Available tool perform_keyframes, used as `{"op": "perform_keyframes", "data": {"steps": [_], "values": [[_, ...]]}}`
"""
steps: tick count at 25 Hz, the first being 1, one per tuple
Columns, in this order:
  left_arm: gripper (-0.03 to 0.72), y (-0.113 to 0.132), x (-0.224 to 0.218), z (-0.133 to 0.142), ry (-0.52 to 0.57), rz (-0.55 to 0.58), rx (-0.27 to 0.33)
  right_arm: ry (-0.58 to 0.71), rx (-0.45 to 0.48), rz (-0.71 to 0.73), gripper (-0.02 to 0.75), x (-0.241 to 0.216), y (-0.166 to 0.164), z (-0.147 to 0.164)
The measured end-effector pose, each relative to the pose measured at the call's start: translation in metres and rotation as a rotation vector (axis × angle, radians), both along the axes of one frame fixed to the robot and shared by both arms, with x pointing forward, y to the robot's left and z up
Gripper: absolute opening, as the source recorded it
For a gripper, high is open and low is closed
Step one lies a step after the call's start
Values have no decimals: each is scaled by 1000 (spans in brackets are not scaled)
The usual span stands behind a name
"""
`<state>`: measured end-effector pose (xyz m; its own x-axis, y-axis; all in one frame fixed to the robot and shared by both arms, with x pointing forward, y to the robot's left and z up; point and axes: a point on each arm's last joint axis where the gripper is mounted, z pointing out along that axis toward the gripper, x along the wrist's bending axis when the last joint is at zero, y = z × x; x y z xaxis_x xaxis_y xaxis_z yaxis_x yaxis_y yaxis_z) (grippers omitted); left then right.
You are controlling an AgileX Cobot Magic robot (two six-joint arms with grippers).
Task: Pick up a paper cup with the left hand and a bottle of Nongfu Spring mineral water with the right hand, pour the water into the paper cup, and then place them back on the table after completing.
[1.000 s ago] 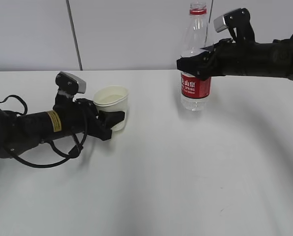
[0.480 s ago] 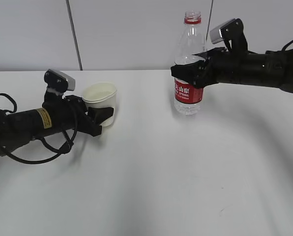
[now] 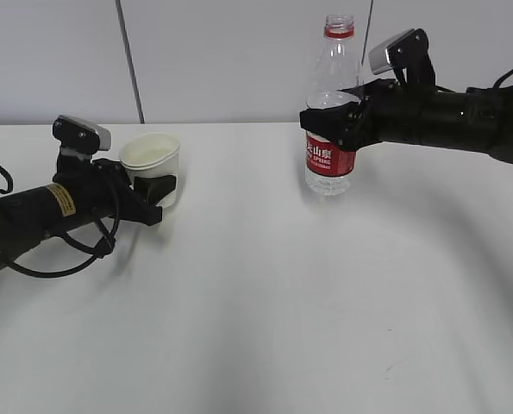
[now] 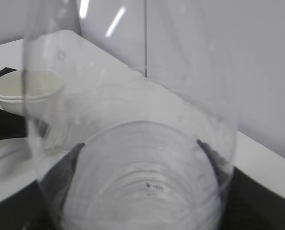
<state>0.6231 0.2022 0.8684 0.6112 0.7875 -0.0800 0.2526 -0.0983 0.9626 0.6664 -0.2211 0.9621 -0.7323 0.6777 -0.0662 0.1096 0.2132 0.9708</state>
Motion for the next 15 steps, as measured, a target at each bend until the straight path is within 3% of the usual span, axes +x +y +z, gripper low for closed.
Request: {"op": "perform_keyframes", "data": {"steps": [15], "values": [[363, 8, 6, 1, -31, 101, 6, -20, 25, 23, 484, -1, 2, 3]]}}
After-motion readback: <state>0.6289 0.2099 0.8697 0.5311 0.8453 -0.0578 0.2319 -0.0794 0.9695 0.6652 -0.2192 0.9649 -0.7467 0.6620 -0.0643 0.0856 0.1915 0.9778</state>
